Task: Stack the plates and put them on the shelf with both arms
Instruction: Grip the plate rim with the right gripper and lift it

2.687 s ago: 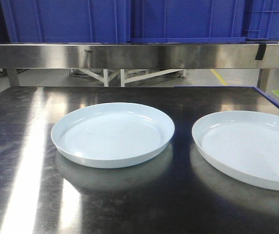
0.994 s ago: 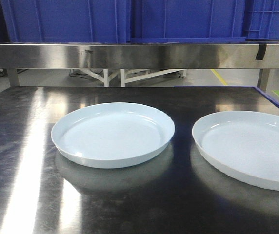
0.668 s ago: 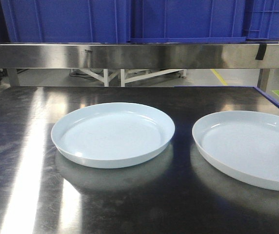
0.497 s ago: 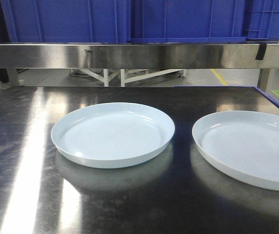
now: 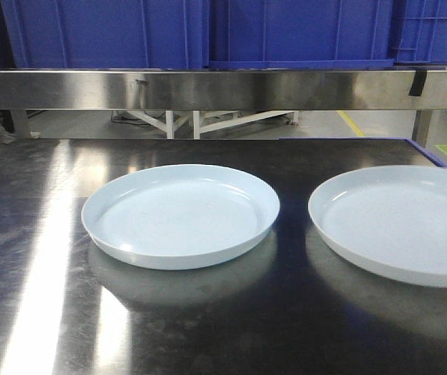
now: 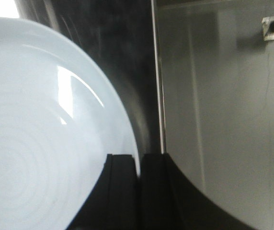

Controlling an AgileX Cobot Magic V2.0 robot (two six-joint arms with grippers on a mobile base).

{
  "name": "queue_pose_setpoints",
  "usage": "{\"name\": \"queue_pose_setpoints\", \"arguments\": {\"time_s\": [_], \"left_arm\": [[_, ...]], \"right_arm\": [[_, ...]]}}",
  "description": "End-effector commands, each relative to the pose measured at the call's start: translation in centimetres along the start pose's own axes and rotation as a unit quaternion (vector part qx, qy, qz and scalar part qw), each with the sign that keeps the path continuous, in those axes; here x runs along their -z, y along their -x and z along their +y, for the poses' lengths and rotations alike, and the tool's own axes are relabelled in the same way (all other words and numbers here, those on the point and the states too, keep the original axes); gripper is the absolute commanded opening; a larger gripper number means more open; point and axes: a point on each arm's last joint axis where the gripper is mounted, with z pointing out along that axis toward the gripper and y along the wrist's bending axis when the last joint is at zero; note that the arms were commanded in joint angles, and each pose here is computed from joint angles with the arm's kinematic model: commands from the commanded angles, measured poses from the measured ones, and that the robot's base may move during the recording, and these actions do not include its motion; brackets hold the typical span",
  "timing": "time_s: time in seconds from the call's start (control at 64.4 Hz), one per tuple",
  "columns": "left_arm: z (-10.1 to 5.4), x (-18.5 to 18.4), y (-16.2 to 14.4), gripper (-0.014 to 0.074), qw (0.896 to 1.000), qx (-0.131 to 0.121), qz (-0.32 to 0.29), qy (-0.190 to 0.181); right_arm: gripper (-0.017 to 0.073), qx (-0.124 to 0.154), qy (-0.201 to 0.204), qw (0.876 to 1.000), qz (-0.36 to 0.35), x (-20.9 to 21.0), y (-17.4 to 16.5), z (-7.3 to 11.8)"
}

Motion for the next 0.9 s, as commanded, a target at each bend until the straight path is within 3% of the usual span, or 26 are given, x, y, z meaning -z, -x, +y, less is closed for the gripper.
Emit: {"name": "queue_pose_setpoints", "arguments": {"time_s": [0.0, 0.217, 0.357, 0.435, 0.885], "left_arm": [[-0.2, 0.2, 1.5, 0.0087, 0.999, 0.005, -0.047, -0.009], [-0.2, 0.2, 1.5, 0.0087, 0.999, 0.005, -0.047, -0.009], [-0.2, 0.2, 1.5, 0.0087, 0.999, 0.005, -0.047, -0.009], [-0.2, 0.2, 1.5, 0.0087, 0.999, 0.005, -0.047, -0.009], [-0.2, 0.2, 1.5, 0.0087, 0.999, 0.005, -0.047, -0.009]], "right_arm": [[0.0018, 0.016, 0.008, 0.997, -0.073, 2.7, 2.1, 0.4], [0.0018, 0.013, 0.03, 0.988, -0.152, 7.3, 4.4, 1.2], [0.0018, -0.012, 0.071, 0.979, -0.193, 9.8, 5.8, 2.3], [0.0018, -0.013, 0.094, 0.975, -0.199, 10.4, 6.2, 3.4], [0.0018, 0.111, 0.198, 0.964, -0.14, 7.9, 6.6, 14.6]]}}
